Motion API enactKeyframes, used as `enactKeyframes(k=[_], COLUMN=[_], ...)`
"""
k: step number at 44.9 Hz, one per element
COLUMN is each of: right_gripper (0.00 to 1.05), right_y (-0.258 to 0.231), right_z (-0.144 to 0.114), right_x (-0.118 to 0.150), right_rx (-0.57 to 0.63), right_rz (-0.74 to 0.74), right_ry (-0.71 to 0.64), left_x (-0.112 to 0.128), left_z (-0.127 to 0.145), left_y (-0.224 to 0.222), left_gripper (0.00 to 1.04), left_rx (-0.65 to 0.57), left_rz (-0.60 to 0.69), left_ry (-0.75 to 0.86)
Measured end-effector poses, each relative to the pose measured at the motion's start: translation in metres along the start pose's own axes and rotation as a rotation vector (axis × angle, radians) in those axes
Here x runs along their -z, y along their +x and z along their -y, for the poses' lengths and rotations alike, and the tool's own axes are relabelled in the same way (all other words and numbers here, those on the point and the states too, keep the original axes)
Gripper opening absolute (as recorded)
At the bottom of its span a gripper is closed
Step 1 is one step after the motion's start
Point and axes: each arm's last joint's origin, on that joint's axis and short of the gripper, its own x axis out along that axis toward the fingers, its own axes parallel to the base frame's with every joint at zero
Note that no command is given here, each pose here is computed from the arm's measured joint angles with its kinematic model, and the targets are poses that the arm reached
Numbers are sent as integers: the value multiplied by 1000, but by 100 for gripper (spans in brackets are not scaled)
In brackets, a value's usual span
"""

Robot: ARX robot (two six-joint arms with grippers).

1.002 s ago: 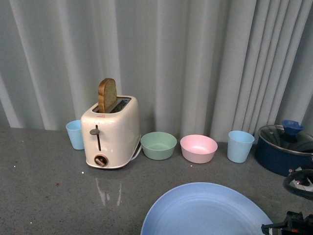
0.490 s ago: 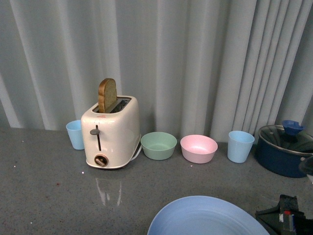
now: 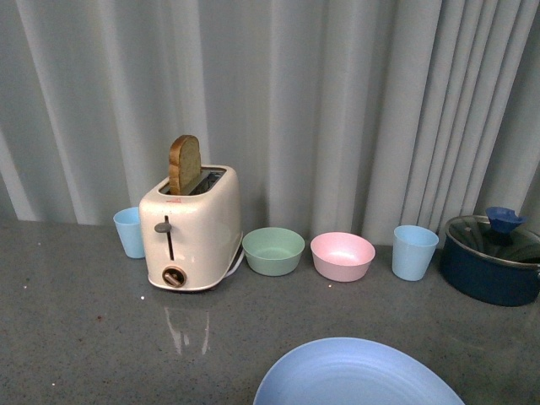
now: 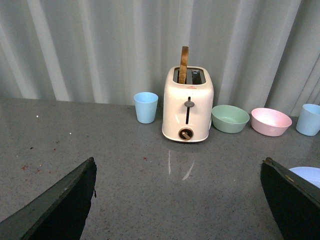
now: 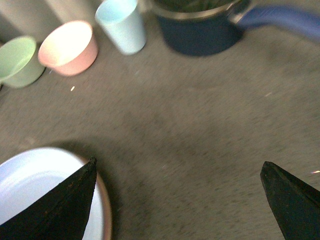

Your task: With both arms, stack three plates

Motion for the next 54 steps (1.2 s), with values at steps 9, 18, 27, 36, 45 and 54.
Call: enactKeyframes(k=[9, 18, 27, 36, 45, 54], right_gripper=[97, 75, 40, 3, 3, 3], right_y=[-82, -139, -148, -143, -142, -141], right_z=[-35, -63, -53, -46, -43, -40], right_x=[-41, -28, 4, 29, 42, 52], right_rx=[177, -54, -60, -60, -61, -61], right_rz=[350, 517, 524, 516, 525, 526], right_ry=[-242, -316, -291, -287, -287, -287], left_x=[0, 0, 0, 0, 0, 0], left_z=[0, 0, 0, 0, 0, 0], left_y=[0, 0, 0, 0, 0, 0], left_gripper=[98, 98, 98, 98, 98, 98], left_rx=[0, 0, 0, 0, 0, 0], left_rz=[0, 0, 0, 0, 0, 0], left_ry=[0, 0, 0, 0, 0, 0])
